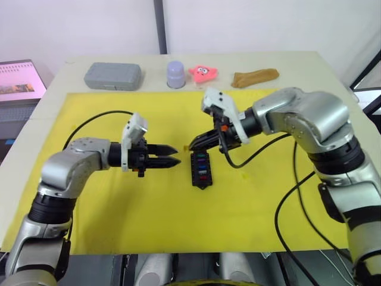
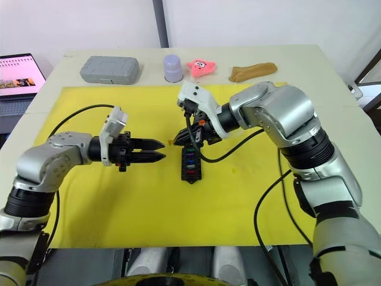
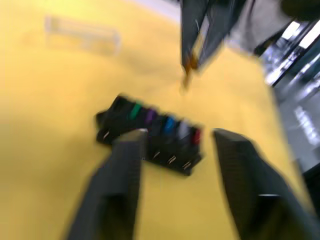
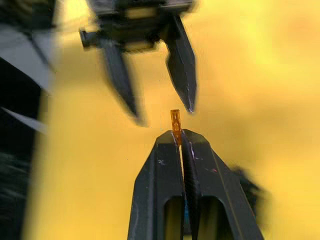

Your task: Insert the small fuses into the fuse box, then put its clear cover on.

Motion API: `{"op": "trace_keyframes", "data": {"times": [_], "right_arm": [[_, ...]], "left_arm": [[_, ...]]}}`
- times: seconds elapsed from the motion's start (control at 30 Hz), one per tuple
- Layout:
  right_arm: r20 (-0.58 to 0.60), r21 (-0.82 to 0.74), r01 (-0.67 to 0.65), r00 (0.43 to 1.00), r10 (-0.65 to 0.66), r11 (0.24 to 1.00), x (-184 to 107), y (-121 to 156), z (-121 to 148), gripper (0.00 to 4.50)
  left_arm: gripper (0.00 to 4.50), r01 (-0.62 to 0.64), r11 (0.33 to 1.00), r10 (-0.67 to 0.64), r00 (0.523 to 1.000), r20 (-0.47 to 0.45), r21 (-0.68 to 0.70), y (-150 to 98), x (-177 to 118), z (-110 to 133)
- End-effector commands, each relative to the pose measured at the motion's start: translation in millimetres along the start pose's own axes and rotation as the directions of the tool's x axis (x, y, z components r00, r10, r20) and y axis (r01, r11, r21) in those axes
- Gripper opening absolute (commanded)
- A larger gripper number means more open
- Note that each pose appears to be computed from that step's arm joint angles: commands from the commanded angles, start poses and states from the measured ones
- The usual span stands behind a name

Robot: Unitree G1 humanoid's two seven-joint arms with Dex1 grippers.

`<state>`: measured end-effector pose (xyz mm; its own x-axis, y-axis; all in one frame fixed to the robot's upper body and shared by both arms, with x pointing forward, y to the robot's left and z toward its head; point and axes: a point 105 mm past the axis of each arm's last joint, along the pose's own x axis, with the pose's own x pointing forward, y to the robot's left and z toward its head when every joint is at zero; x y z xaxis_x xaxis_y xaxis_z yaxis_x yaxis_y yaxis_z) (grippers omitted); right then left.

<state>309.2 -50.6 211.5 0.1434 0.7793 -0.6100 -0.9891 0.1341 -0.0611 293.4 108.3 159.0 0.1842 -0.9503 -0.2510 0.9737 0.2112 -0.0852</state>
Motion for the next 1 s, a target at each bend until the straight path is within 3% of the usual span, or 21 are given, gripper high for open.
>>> {"op": "trace_keyframes", "data": {"times": [0.03, 0.07, 0.43, 1.0], "right_arm": [[-0.064, -0.142, 0.017, 0.998, -0.026, 0.990, 2.1, -10.7, -3.1, 0.00], [-0.079, -0.162, 0.012, 0.997, -0.025, 0.987, 3.6, -13.0, -5.0, 0.00], [-0.147, -0.265, 0.009, 0.988, -0.050, 0.964, 7.0, -29.5, -15.6, 0.00], [-0.145, -0.256, 0.016, 0.988, -0.055, 0.967, 9.7, -33.6, -19.5, 0.00]], "left_arm": [[4.19, -0.005, 0.991, 0.009, 0.999, -0.033, 0.137, 5.5, 12.6, -0.6], [4.48, -0.001, 0.987, 0.009, 0.999, -0.048, 0.161, 7.3, 17.4, -4.4], [4.48, 0.011, 0.967, 0.007, 0.998, -0.069, 0.253, 18.9, 34.8, -12.6], [4.48, 0.020, 0.961, -0.002, 0.998, -0.068, 0.274, 18.3, 36.9, -10.4]]}}
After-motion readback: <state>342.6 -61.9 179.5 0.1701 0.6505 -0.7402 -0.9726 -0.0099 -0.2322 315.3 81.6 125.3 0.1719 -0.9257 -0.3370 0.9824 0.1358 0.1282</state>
